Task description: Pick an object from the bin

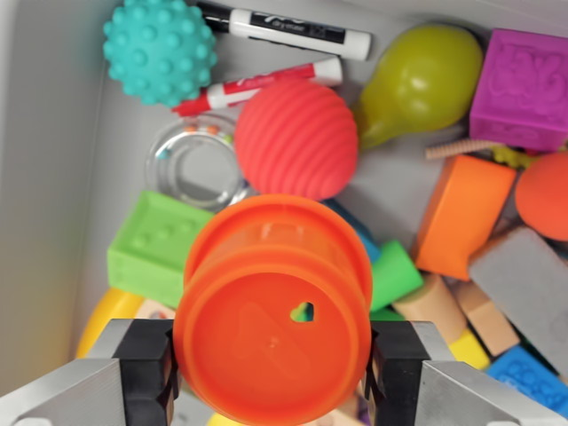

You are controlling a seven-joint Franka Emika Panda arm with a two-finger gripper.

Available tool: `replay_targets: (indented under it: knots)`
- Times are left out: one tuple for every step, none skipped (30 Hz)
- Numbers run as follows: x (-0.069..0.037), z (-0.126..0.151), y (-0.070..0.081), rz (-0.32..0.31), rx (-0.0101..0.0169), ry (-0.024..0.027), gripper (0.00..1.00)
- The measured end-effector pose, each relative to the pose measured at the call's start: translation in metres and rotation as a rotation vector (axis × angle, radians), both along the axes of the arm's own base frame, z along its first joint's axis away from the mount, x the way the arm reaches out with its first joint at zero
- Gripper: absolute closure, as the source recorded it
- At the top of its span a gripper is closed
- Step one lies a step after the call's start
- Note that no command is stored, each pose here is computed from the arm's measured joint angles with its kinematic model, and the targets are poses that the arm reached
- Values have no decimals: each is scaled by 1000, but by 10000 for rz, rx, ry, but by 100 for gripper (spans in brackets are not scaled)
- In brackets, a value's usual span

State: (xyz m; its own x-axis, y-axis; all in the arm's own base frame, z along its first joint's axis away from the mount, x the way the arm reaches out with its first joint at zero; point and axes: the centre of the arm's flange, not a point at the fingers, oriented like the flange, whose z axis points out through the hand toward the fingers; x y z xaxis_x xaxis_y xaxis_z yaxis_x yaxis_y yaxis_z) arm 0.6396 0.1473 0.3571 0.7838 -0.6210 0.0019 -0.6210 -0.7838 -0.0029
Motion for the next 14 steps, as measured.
replay_targets:
  knots:
    - [0, 2, 0, 0, -1, 2, 100]
    - [0, 3, 0, 0, -1, 1, 100]
    - [0, 5, 0, 0, -2, 3, 100]
    - [0, 6, 0, 0, -3, 6, 100]
    - [0, 8, 0, 0, -4, 9, 100]
    - [0, 8, 0, -1, -5, 14, 100]
    - [0, 9, 0, -1, -7, 19, 100]
    - [0, 9, 0, -1, -8, 23, 100]
    - [0, 10, 0, -1, -8, 24, 100]
    - [0, 10, 0, -1, -8, 26, 100]
    - [0, 10, 0, -1, -9, 28, 100]
    - [0, 9, 0, -1, -9, 31, 100]
    - [0, 9, 0, -1, -10, 33, 100]
    - [0, 9, 0, -1, -10, 34, 100]
